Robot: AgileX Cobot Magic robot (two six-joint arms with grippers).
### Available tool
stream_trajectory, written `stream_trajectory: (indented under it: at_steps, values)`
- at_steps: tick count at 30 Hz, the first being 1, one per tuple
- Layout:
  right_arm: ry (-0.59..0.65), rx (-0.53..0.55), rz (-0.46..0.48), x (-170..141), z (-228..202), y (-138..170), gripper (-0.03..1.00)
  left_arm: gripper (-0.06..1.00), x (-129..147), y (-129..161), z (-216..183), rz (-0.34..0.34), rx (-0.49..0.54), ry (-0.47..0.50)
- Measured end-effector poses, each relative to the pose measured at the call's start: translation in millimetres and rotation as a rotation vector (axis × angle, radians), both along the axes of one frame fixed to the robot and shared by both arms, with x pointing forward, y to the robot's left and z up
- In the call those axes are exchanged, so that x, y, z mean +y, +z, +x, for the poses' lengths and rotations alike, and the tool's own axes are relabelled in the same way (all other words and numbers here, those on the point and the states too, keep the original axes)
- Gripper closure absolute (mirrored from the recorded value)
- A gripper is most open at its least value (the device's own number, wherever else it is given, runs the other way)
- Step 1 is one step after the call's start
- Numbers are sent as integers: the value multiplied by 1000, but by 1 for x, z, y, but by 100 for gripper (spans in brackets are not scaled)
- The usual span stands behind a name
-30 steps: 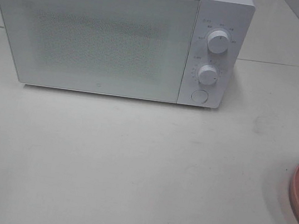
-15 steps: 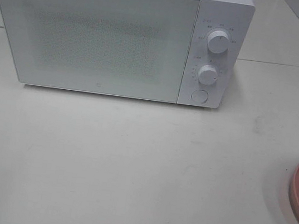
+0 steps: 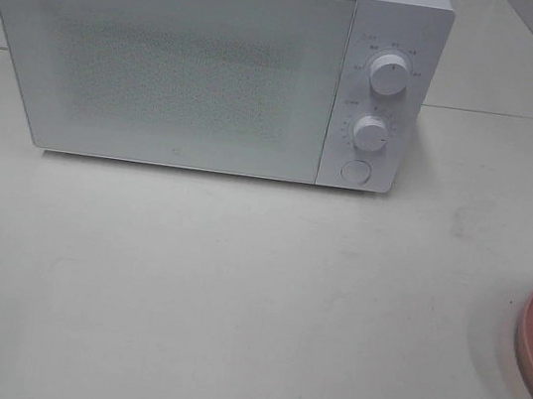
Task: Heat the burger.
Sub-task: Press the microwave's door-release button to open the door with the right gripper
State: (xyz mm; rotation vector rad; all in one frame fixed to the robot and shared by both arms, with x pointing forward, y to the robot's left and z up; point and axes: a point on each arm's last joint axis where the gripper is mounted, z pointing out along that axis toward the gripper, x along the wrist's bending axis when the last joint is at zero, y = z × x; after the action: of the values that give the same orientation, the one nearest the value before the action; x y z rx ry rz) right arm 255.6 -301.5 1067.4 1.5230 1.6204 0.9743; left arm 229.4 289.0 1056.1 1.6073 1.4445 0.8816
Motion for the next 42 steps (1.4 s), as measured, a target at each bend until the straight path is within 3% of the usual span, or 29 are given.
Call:
stream_trajectory:
  at_steps: [42]
  values:
    - [35, 45, -13, 19, 123, -3, 22, -1, 0, 0, 0, 0, 0, 0]
